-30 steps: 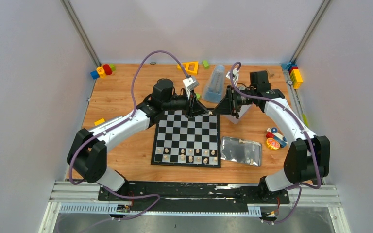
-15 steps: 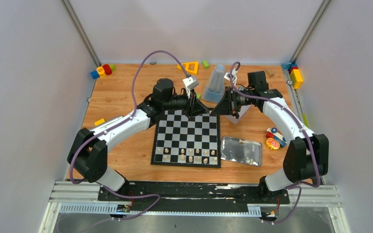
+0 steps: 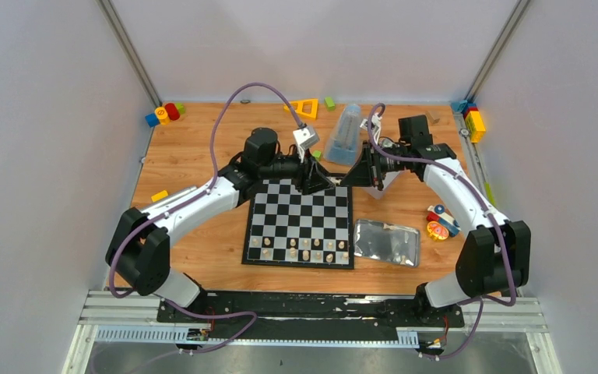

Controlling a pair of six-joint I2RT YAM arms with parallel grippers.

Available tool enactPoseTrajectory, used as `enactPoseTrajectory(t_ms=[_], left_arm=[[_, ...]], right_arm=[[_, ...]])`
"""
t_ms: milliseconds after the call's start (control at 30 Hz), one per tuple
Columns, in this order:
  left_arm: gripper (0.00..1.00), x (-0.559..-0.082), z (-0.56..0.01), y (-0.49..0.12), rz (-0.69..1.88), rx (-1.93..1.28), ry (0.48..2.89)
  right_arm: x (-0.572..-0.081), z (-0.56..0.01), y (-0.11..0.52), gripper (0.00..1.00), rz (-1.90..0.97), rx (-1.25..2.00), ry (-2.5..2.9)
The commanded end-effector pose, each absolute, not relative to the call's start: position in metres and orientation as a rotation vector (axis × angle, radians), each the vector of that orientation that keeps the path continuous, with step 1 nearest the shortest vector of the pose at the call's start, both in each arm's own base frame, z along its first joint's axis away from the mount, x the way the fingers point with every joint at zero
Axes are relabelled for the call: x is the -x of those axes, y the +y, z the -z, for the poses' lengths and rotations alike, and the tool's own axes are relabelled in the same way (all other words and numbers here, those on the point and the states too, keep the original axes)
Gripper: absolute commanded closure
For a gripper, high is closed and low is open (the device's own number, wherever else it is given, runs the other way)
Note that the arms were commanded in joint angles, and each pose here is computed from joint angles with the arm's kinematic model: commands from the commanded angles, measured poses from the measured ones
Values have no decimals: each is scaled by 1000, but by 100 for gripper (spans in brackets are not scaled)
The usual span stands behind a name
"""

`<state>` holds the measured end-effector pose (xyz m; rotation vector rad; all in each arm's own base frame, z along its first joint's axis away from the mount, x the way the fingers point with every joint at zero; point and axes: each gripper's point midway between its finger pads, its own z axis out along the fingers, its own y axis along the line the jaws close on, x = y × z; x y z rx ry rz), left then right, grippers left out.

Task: Set up the chess pieces on the board
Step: Place the chess piece on the chessboard.

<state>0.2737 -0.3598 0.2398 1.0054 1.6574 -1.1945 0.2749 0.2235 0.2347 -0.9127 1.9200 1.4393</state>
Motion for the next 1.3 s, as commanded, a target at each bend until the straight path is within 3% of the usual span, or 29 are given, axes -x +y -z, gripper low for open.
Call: enactPoseTrajectory(t_ms=[0,133,433,933,1267], left_arm=[[33,-274,-263,-333,1069,-1061,1559],[19,-283,-269,-301,986,-1063,1580],[6,-321,-271,-188,711,-802,1777],[2,-334,-281,-78,573,-404,1975],[1,-333,-284,-61,563,-353,1964]], right_arm=[[-265,-244,212,100,-1285,1017,1882],[-250,-230,205,100,-1192,1115,1969],[-208,-212,232,100,-921,1494,2042],[-178,-178,340,100,-409,2184,1934],[-169,-136,375,100,-128,2443,1814]])
